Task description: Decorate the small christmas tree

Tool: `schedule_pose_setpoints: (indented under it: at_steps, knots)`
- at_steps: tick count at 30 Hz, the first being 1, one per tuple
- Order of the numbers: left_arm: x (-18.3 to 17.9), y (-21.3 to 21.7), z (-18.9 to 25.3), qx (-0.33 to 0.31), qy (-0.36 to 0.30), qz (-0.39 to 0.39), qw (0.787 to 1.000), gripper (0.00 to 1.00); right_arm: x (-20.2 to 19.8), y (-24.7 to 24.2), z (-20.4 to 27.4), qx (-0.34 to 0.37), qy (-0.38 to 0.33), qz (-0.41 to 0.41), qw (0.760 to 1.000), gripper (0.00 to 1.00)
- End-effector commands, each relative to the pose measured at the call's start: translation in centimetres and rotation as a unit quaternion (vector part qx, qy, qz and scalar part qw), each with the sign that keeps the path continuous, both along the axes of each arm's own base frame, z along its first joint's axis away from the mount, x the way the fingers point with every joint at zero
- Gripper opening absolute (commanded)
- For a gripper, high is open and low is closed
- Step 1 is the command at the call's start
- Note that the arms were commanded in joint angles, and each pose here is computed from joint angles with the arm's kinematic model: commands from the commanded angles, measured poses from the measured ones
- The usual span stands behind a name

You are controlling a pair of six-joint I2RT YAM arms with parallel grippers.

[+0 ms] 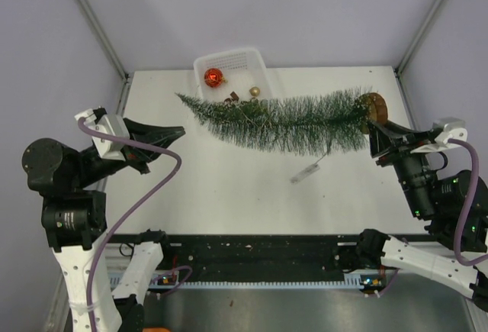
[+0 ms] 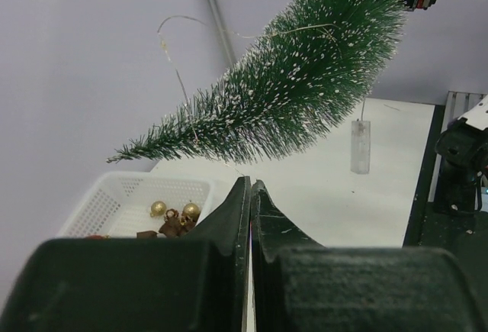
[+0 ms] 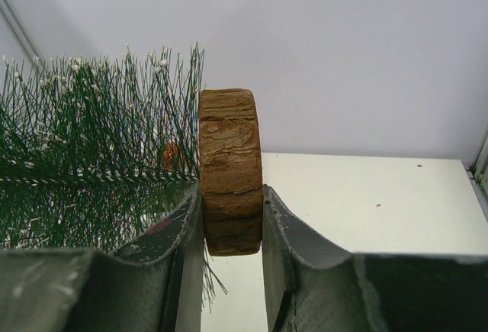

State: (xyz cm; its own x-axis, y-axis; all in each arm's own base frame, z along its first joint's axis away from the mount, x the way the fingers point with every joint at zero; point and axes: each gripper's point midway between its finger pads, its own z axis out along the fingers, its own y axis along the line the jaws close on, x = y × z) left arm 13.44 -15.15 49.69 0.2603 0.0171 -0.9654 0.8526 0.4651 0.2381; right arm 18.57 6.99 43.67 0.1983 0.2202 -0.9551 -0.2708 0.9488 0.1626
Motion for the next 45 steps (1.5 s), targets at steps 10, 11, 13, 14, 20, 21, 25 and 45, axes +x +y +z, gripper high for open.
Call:
schedule_pose_setpoints:
  at_steps: [10, 11, 13, 14, 20, 21, 25, 45]
  knots:
    - [-1.2, 0.4, 4.6, -0.012, -0.088, 0.030, 0.996, 0.00, -0.3, -0.2, 1.0, 0.029, -0.014, 0.005, 0.999, 0.00]
    - [-1.2, 0.5, 5.2, -0.014, -0.097, 0.035, 0.995, 0.00, -0.3, -0.2, 1.0, 0.029, -0.013, 0.006, 0.999, 0.00]
    - [-0.9, 0.8, 6.4, -0.021, -0.118, 0.052, 0.991, 0.00, -0.3, -0.1, 0.9, 0.025, -0.012, 0.007, 1.000, 0.00]
    - [-0.7, 1.1, 7.3, -0.025, -0.134, 0.062, 0.989, 0.00, -0.3, 0.0, 0.8, 0.023, -0.011, 0.009, 1.000, 0.00]
    - [2.0, 2.1, 10.8, -0.042, -0.174, 0.099, 0.979, 0.00, -1.0, 1.5, 0.0, -0.004, -0.010, 0.057, 0.998, 0.00]
    - [2.8, 2.2, 10.7, -0.042, -0.168, 0.102, 0.980, 0.00, -1.3, 1.8, 0.1, -0.006, -0.013, 0.074, 0.997, 0.00]
    - [5.4, 2.8, 8.4, -0.025, -0.148, 0.121, 0.981, 0.00, -3.8, 2.2, 1.0, 0.001, -0.039, 0.149, 0.988, 0.00]
    - [-0.5, 0.6, 0.1, -0.036, -0.034, 0.044, 0.998, 0.00, 0.3, 2.3, 2.5, 0.174, 0.020, 0.038, 0.984, 0.00]
